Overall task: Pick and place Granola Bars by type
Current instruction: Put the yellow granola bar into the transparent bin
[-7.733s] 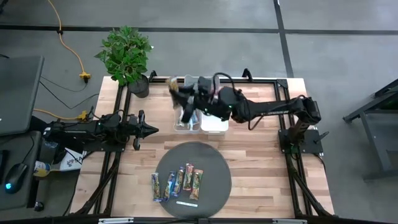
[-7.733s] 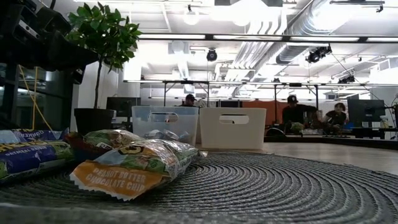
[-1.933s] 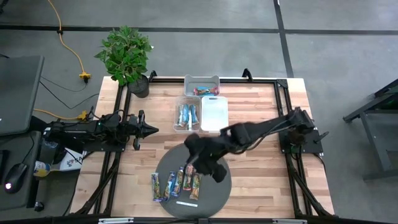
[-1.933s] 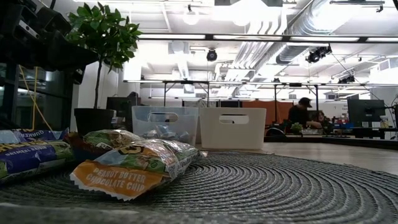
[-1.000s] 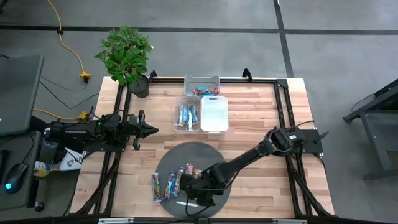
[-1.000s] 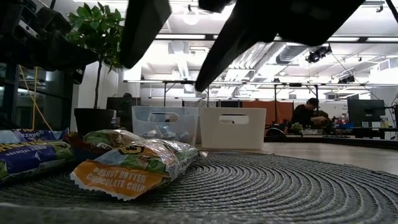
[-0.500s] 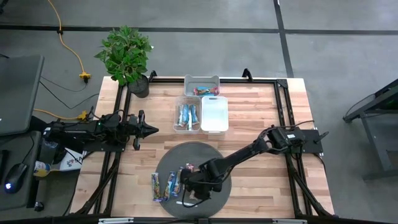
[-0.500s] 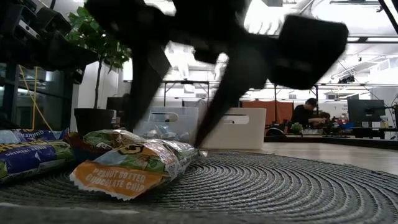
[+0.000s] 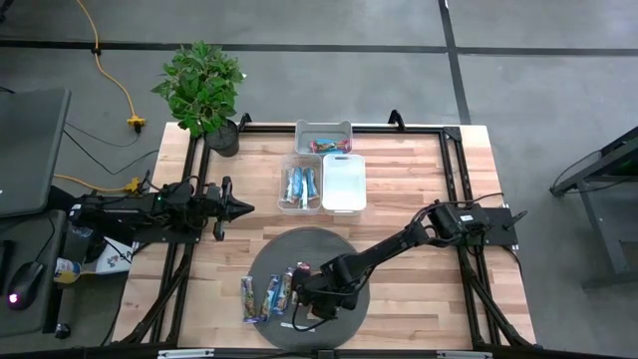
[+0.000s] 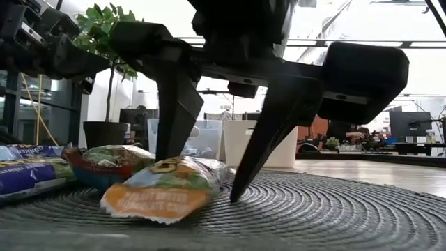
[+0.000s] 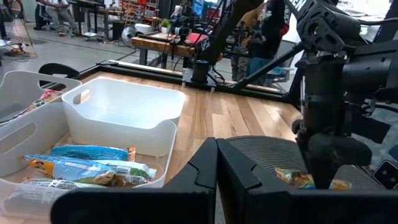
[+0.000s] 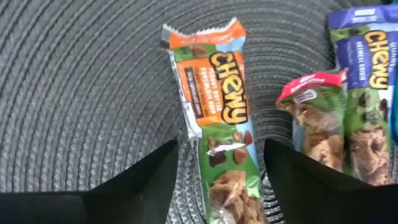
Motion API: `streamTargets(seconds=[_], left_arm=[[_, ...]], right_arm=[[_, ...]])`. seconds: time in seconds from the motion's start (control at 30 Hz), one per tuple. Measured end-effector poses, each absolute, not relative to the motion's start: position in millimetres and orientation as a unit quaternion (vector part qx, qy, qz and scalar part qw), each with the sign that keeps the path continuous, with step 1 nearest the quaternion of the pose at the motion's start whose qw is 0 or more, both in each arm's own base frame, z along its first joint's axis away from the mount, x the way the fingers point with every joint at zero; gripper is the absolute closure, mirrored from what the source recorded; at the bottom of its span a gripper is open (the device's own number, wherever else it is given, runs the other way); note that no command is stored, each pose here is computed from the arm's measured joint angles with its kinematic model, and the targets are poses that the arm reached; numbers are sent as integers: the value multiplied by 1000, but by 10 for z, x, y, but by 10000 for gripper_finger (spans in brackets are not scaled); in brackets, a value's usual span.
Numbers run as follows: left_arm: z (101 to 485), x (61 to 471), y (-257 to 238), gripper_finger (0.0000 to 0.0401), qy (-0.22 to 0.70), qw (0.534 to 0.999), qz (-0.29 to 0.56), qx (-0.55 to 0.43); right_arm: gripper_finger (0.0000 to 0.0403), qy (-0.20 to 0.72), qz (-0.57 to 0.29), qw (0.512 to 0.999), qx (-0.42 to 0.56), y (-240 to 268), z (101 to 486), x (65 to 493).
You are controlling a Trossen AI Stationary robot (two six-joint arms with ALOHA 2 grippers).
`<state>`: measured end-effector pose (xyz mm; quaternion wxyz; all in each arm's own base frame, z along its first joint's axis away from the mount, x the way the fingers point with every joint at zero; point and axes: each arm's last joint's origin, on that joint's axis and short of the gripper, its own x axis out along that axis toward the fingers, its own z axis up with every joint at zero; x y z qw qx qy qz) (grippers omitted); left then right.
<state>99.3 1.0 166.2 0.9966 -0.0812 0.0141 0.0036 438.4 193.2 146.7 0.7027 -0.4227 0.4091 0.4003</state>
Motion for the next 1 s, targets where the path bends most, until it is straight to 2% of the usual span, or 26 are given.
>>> streamTargets(seconds=[0.2, 0.63, 1.0], left_arm=[[1663, 993, 10, 401, 14, 997, 4, -81], [1662, 993, 10, 401, 14, 997, 3, -81], [1662, 993, 10, 401, 14, 997, 4, -81]], right_arm=[[189, 416, 397, 715, -397, 1915, 1468, 4393], [270, 428, 386, 727, -373, 1885, 1468, 4404], [300, 449, 360, 743, -343, 1882, 1466, 4403]])
